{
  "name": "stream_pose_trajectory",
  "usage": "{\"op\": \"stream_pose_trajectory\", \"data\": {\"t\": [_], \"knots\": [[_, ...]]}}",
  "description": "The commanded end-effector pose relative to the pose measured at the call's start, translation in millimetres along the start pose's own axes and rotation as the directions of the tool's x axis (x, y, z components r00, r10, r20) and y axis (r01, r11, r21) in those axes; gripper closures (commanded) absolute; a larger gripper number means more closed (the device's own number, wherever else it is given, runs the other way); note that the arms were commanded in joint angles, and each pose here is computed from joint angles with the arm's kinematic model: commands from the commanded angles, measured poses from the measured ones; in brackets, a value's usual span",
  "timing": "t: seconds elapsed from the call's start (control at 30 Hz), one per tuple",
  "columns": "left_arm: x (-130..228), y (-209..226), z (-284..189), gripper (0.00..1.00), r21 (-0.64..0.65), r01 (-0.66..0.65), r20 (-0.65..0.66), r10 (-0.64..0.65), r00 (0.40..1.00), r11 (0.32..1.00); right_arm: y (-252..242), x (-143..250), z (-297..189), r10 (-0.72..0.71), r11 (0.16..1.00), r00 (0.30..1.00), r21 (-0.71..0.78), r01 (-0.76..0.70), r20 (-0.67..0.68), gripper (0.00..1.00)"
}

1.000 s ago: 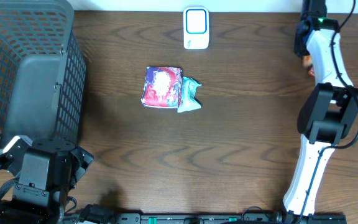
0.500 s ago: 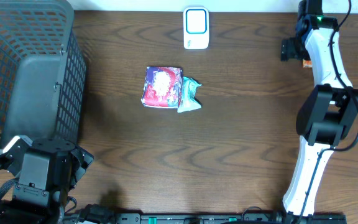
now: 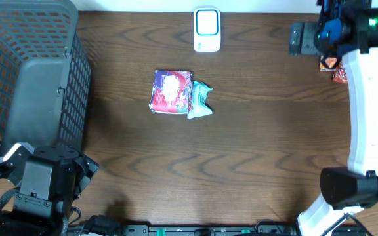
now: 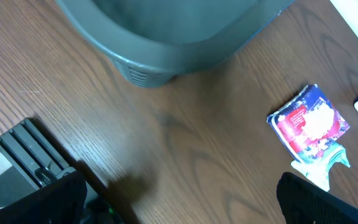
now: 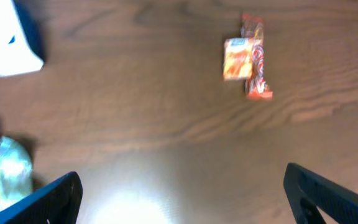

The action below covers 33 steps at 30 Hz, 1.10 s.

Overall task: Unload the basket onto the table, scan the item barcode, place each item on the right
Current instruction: 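Carry the Kleenex pack right and release it beside the snack bar, then move the right gripper back to the mint-green wipes pack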

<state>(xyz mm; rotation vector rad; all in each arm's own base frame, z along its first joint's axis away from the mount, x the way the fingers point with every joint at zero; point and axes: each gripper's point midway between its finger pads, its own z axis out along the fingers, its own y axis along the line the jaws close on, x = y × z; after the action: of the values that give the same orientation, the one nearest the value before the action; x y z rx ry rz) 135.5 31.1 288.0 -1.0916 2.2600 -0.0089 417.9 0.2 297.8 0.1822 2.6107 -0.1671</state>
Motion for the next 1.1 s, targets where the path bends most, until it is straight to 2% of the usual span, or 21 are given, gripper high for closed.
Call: {"op": "stream_pose_trajectory", "data": {"t": [0.0, 0.23, 0.4, 0.73, 0.97, 1.07], "knots": [[-2, 2, 0, 0.02, -0.01, 0.016, 0.011, -0.016, 1.0, 1.0, 8, 16, -3, 0.019, 1.0, 0.998, -0.016, -0.02, -0.061, 0.01], [-2, 2, 0, 0.02, -0.01, 0.016, 0.011, -0.016, 1.0, 1.0, 37, 65, -4, 0.163, 0.971, 0.939, -0.119, -0.207, -0.303, 0.01], [-2, 2, 0, 0.02, -0.01, 0.016, 0.011, -0.016, 1.0, 1.0, 64, 75, 3, 0.146, 0.944, 0.914, -0.223, -0.243, -0.378, 0.01], [-2, 2, 0, 0.02, -0.01, 0.016, 0.011, -0.016, 1.0, 1.0, 116, 107, 39, 0.031, 0.936, 0.902, -0.303, -0.177, -0.432, 0.01], [-2, 2, 0, 0.02, -0.01, 0.016, 0.011, -0.016, 1.0, 1.0, 171, 112, 51, -0.032, 0.858, 0.911, -0.48, -0.186, -0.41, 0.01], [-2, 2, 0, 0.02, -0.01, 0.016, 0.011, -0.016, 1.0, 1.0, 186, 110, 53, -0.035, 0.843, 0.921, -0.506, -0.181, -0.387, 0.01]]}}
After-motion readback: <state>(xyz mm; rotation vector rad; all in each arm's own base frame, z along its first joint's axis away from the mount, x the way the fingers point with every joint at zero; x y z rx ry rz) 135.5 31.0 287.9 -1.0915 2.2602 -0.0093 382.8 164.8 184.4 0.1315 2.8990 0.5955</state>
